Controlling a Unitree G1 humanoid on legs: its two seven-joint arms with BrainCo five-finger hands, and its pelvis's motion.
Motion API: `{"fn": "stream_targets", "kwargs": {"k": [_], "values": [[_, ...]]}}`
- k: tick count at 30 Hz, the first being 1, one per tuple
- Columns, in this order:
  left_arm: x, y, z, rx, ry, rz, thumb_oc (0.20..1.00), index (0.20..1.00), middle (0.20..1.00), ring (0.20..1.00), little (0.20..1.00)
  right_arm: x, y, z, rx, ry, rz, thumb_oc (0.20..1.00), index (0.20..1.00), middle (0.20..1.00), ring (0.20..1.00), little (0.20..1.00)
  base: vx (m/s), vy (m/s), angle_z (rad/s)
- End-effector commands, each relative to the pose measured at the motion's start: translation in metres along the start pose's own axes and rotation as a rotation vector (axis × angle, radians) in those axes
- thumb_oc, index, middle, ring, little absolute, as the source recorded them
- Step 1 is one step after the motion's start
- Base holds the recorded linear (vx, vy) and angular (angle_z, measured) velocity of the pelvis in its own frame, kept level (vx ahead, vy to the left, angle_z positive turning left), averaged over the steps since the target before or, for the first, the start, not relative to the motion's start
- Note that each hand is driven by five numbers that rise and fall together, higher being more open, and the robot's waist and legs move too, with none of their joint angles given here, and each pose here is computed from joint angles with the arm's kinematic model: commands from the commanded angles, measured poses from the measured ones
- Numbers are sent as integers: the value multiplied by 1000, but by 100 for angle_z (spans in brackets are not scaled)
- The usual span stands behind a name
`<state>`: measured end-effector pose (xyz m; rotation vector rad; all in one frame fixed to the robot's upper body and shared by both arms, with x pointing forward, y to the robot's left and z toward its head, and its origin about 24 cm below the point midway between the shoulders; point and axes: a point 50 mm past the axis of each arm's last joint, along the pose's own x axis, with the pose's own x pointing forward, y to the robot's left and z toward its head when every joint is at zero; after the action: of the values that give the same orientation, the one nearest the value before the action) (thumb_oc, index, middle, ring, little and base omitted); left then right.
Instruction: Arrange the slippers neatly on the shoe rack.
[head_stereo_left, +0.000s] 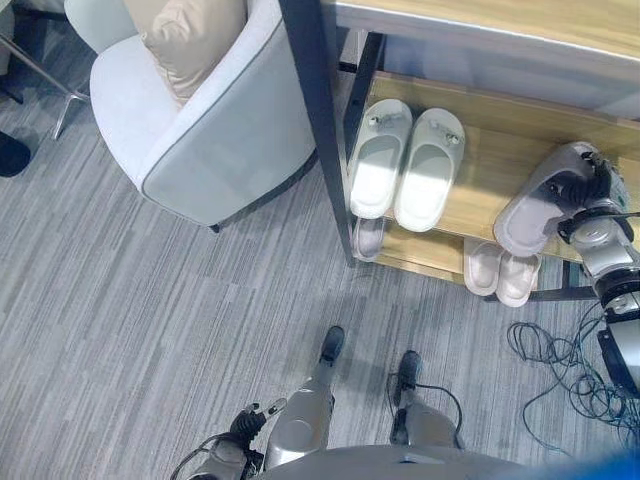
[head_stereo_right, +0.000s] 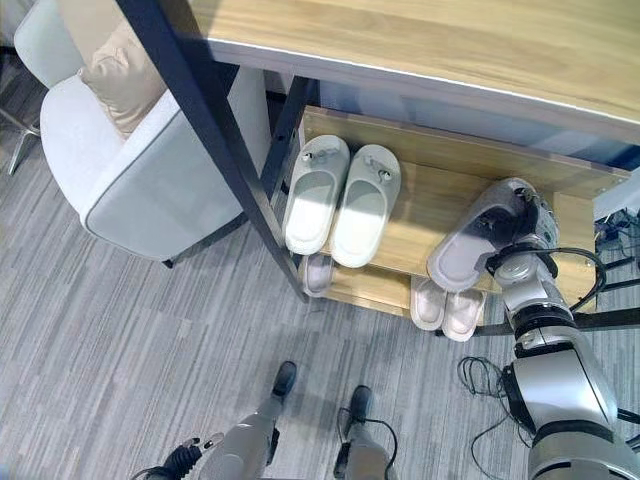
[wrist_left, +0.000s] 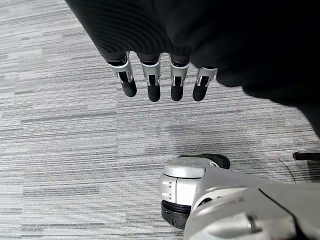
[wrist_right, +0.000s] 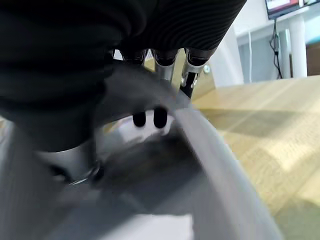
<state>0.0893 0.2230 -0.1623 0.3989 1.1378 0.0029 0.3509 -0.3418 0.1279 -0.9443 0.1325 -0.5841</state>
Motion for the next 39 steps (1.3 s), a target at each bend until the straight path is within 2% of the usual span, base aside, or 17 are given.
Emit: {"fn": "stream_targets", "kwargs": {"k": [1,8,10,16,20,25,29,35,39], "values": [[-1,-8,-8,50,54,-43,1000,1000,1000,1000,1000,-1,-7,4,-107,-92,-11,200,200,200,200,200,-1,5,5],[1,-7,-1,26,40,-31,1000,1000,1000,1000,1000,-18,-4,17,-176,-274,-42,200,200,200,200,200,0,0,0],[2,-6,1,12,40,-24,1000,1000,1000,1000,1000,-36,-3,13,-172,-346,-49,200,200,200,200,200,0,0,0],[1,-7,-4,-23,60,-19,1000,1000,1000,1000,1000,-69,12,-1,-129,-390,13,200,200,200,200,200,10,-27,-6],[-2,-11,-13,-57,89,-23,1000,1000,1000,1000,1000,-101,33,-7,-97,-432,129,200,200,200,200,200,-33,-38,-11],[-4,-7,-20,-126,100,5,1000,1000,1000,1000,1000,-146,56,-14,-75,-504,363,200,200,200,200,200,-98,-57,-11],[-4,-8,-20,-158,96,7,1000,1000,1000,1000,1000,-176,78,-48,-22,-361,533,200,200,200,200,200,-10,-78,-2],[0,-18,3,-178,26,-18,1000,1000,1000,1000,1000,-187,93,-84,58,-137,564,200,200,200,200,200,-86,-40,28],[-1,-25,1,-181,33,-43,1000,1000,1000,1000,1000,-192,100,-93,118,-48,576,200,200,200,200,200,-10,9,4]]}}
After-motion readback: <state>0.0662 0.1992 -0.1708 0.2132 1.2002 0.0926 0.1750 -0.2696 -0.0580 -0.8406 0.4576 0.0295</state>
